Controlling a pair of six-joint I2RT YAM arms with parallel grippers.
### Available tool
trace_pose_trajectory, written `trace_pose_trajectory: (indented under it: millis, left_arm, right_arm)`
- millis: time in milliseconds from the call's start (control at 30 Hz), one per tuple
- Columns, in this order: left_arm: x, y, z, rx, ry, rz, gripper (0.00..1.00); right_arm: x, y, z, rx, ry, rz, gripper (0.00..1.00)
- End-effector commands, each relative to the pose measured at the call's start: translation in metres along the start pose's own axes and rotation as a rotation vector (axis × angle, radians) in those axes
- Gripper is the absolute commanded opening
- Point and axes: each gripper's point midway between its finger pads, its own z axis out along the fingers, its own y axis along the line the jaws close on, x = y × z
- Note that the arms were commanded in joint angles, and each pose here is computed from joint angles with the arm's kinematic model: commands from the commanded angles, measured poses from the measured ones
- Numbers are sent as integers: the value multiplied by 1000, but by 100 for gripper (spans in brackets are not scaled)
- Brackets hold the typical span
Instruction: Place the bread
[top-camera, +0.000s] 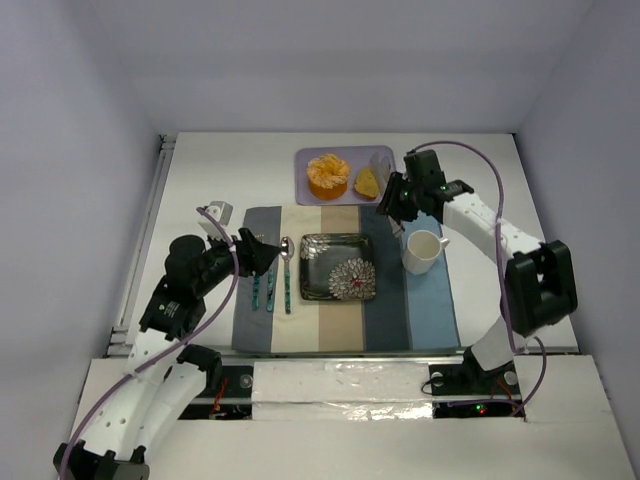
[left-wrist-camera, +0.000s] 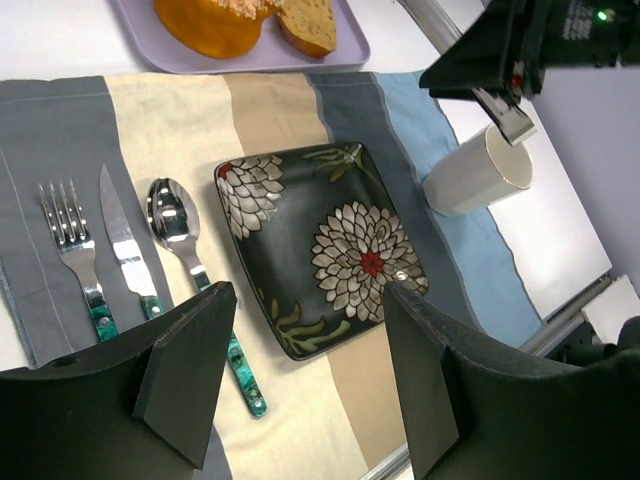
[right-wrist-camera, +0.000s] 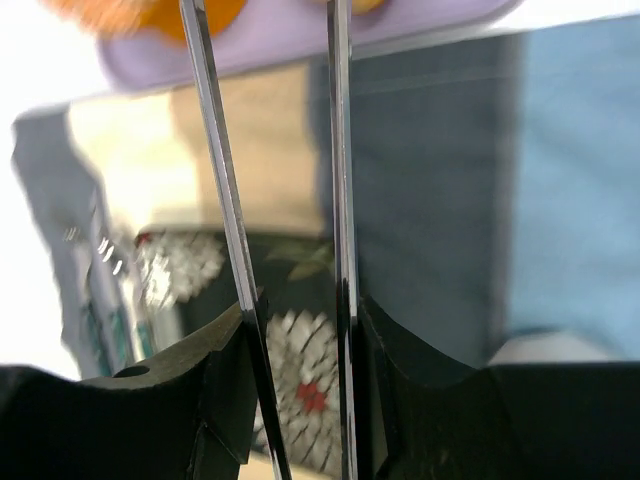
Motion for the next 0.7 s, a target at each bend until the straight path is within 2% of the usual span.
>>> trace_pose_trajectory:
  millis: [0,33,100,300,667]
  left_arm:
    - [-9,-4,-4,10,-50,28,58]
    - [-10,-6,-5,19,-57,34,58]
    - [-12,-9,-7,34,-65,38,58]
    - [-17,-16,-15,55,-98,51,58]
    - [-16,-20,-17,62,-100,56,58]
  right_arm:
    - [-25,-12,3,67,0,-15,43]
    - [-17,-23,7,99,39,-6,43]
    - [-31,-23,11,113,32,-3,43]
    - [-33,-37,21,166,84,22,43]
    - [-9,-34,45,97,174,44,44]
